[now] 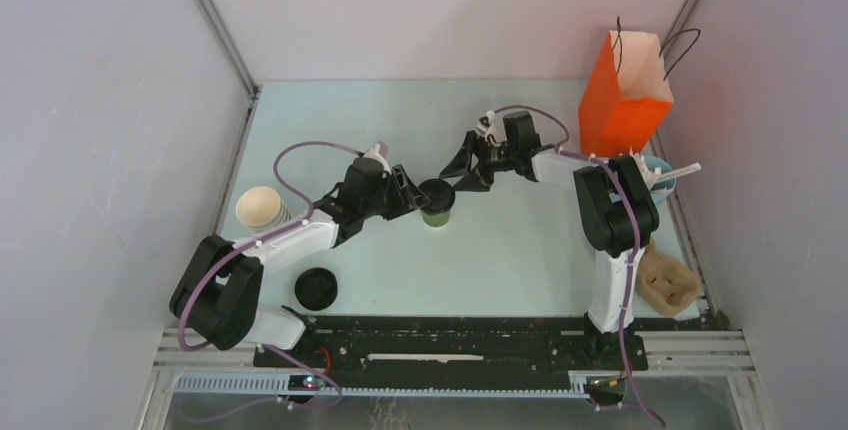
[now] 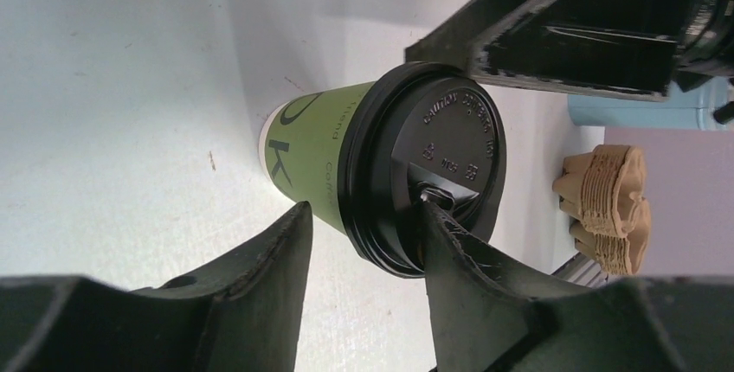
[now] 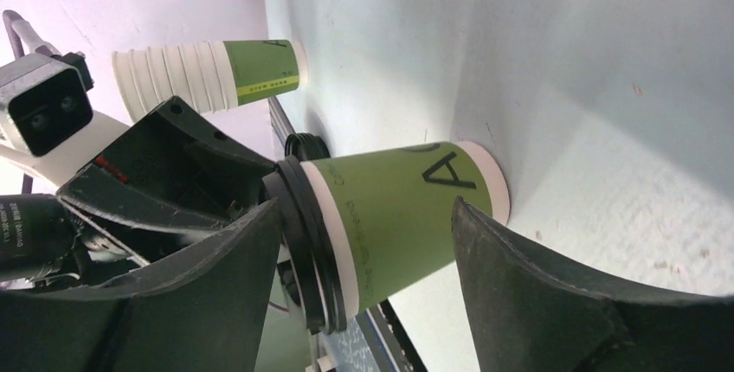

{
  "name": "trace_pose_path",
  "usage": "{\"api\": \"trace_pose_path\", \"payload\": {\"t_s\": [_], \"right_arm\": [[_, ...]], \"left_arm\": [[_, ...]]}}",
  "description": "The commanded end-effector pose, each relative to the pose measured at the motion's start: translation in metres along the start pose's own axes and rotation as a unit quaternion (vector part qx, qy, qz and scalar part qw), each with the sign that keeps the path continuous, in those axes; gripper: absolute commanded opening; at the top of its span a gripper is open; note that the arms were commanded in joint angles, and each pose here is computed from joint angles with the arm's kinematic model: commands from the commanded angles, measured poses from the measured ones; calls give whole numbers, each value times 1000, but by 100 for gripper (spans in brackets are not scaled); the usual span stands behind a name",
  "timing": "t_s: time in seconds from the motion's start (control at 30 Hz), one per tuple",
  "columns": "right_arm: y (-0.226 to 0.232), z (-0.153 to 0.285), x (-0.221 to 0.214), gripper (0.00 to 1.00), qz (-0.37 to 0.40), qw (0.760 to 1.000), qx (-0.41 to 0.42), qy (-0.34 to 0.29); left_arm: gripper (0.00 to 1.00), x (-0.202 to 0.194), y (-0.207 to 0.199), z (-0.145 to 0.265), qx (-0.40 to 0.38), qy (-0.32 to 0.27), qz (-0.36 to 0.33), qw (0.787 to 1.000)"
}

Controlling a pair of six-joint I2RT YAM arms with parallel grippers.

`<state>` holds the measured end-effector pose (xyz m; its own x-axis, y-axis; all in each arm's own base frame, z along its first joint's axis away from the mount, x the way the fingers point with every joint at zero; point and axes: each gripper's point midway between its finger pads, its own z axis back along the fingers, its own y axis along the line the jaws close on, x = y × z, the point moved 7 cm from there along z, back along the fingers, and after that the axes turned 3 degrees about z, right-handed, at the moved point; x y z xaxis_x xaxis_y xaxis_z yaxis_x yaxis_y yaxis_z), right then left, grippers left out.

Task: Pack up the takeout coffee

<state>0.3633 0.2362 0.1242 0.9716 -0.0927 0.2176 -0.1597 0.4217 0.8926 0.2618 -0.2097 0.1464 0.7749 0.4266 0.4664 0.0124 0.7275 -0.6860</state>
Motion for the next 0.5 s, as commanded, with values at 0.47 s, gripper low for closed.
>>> {"api": "trace_pose_path", "payload": {"t_s": [0.47], "right_arm": [[32, 35, -27, 82, 38, 999, -6, 10]], "left_arm": [[86, 42, -26, 29, -37, 2, 2, 999]]}}
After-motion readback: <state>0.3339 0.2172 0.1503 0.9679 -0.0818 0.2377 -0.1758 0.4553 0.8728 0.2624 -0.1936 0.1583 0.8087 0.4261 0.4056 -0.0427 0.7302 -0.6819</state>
